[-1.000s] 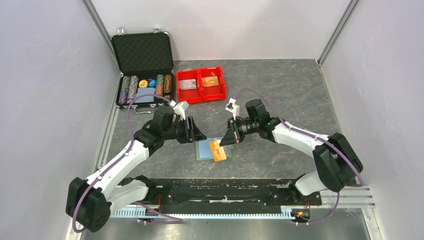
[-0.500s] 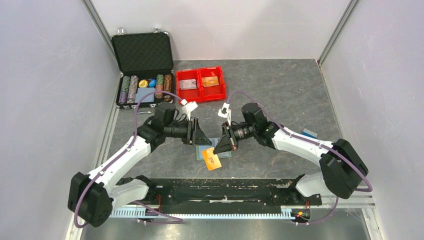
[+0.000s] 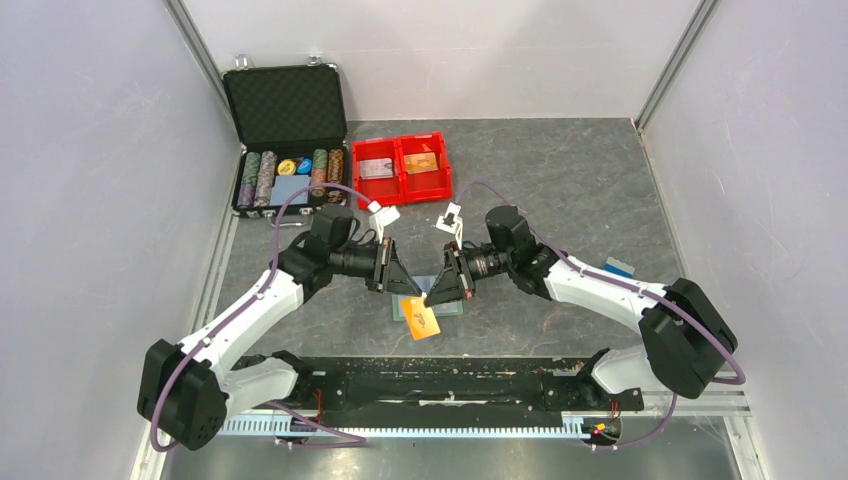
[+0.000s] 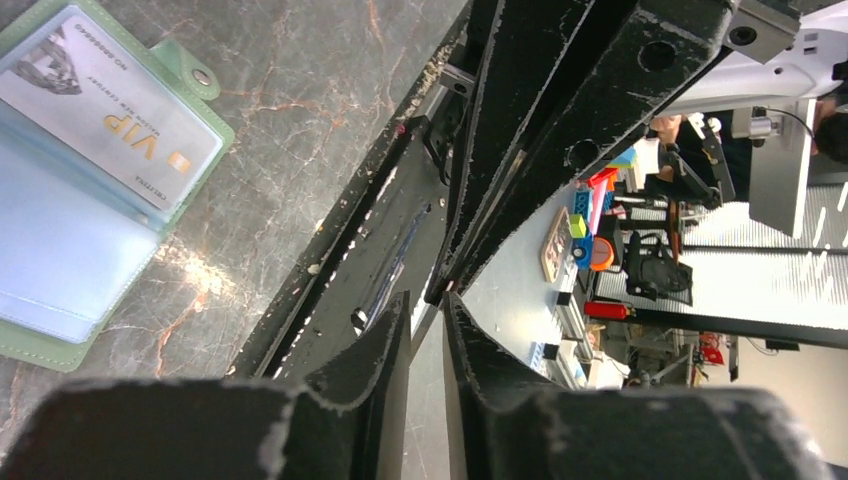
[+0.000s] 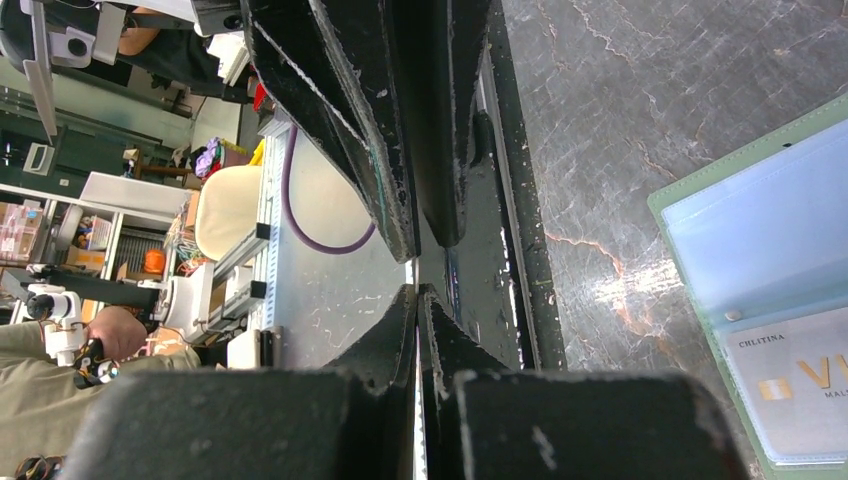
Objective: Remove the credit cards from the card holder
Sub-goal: Place the credit card in the storage box.
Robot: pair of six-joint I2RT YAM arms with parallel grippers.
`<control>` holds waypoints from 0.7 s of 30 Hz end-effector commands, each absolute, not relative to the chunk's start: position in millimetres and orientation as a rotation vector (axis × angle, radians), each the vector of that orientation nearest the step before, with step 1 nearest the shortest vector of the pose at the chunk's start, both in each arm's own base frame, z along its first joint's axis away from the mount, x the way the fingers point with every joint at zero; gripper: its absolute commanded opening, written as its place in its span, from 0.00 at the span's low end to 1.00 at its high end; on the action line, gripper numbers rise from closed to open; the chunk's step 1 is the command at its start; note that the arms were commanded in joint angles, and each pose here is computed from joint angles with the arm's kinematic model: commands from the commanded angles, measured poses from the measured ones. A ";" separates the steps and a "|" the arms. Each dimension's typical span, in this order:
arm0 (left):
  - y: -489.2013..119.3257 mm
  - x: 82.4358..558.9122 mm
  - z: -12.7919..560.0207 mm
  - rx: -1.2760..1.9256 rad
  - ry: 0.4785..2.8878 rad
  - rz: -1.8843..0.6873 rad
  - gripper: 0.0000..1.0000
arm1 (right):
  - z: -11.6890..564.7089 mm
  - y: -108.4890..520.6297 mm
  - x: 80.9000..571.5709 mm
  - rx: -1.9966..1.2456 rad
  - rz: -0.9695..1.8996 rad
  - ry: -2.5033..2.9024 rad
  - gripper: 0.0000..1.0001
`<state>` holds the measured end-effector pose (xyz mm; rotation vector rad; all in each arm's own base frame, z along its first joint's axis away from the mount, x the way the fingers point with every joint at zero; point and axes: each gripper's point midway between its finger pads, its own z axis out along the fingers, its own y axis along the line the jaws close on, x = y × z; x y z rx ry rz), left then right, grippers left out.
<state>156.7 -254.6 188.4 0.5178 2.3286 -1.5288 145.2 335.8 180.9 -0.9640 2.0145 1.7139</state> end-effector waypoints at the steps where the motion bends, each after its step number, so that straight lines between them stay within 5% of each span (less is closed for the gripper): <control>1: -258.5 149.7 202.2 0.650 2.245 -1.594 0.19 | 192.9 336.9 142.0 -0.992 1.736 1.944 0.00; 6: -258.1 143.5 200.7 0.682 2.256 -1.627 0.03 | 195.0 337.8 143.7 -0.986 1.733 1.941 0.00; 21: -261.2 159.6 209.3 0.554 2.261 -1.555 0.02 | 194.5 336.6 156.8 -0.920 1.722 1.973 0.07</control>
